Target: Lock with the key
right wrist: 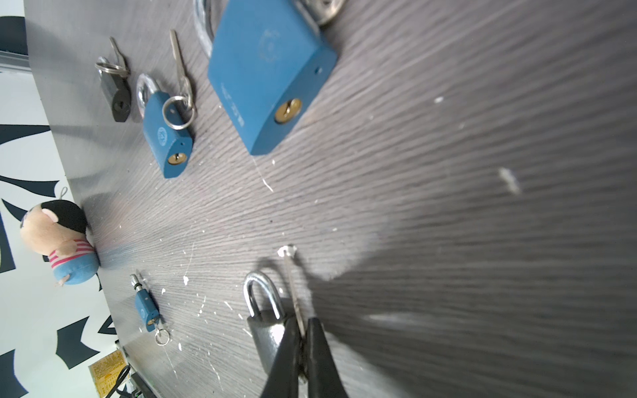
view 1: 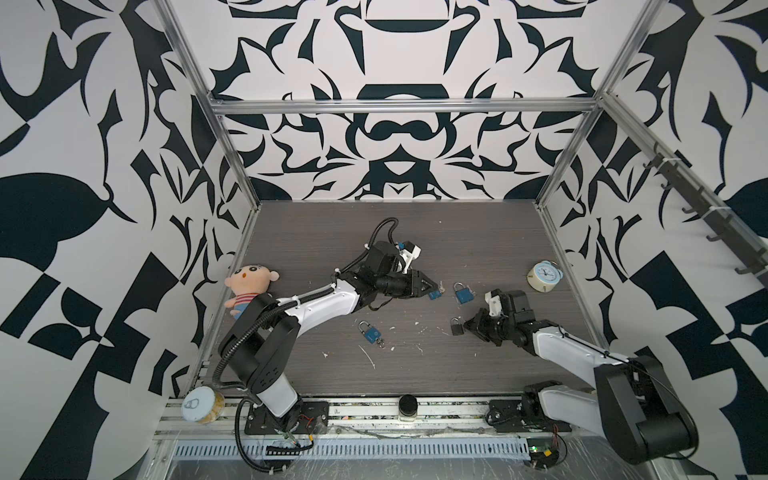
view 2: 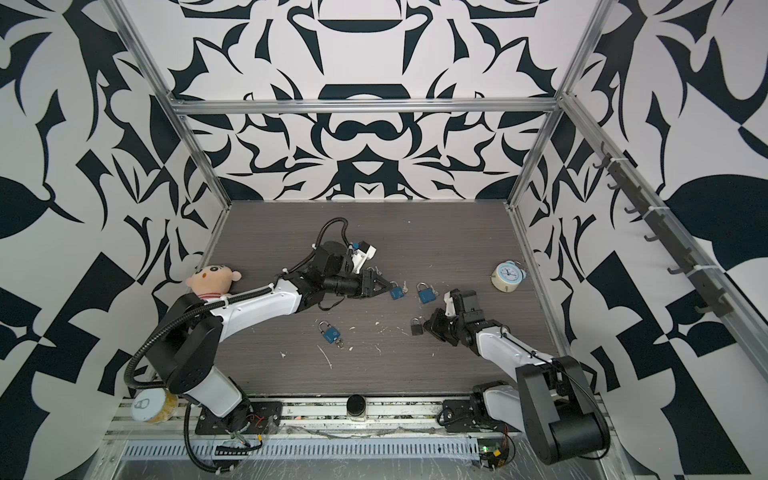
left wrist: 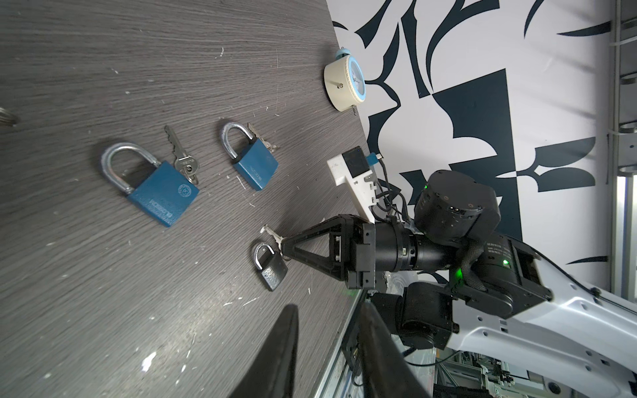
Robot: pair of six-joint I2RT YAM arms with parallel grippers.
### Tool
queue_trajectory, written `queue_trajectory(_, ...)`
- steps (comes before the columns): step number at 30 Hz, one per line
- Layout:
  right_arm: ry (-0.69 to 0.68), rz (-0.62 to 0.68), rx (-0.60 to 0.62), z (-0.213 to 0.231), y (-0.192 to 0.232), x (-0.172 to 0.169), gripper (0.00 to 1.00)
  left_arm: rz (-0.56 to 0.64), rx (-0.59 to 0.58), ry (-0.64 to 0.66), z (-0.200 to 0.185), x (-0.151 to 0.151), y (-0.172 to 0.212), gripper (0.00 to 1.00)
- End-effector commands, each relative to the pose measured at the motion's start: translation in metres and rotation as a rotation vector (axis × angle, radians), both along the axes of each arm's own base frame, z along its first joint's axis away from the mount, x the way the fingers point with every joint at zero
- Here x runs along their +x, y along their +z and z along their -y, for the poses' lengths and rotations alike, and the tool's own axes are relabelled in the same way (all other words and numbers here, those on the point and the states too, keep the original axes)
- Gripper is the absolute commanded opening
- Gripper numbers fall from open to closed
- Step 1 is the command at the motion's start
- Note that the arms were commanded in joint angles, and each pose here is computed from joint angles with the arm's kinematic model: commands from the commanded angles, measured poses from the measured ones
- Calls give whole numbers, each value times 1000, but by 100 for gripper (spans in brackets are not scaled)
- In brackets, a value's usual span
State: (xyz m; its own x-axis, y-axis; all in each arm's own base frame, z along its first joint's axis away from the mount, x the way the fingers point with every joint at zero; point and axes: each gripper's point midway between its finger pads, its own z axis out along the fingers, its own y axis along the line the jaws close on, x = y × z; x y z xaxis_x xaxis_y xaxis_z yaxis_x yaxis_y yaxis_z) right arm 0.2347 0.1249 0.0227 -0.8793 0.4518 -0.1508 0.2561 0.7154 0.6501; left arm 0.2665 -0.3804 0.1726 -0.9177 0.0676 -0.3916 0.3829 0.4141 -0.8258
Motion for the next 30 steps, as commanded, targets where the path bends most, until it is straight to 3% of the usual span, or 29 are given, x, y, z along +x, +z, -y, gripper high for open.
queue_trajectory(1, -10, 11, -11, 2, 1, -2, 14, 21, -30, 0, -3, -2, 11, 33)
queue_trajectory(10, -27, 33, -41, 8, 18, -7, 26, 29, -32, 11, -9, -3, 12, 33)
queue_trajectory(17, -15, 83, -72, 8, 38, -7, 27, 57, -32, 85, -31, 7, 18, 33)
queue_trajectory(23, 79, 191, -194, -11, 70, 1, 28, 70, -3, 197, -73, 19, 16, 34)
queue_trajectory(30, 296, 325, -311, -72, 101, 11, 27, 51, 41, 375, -135, 21, 5, 36)
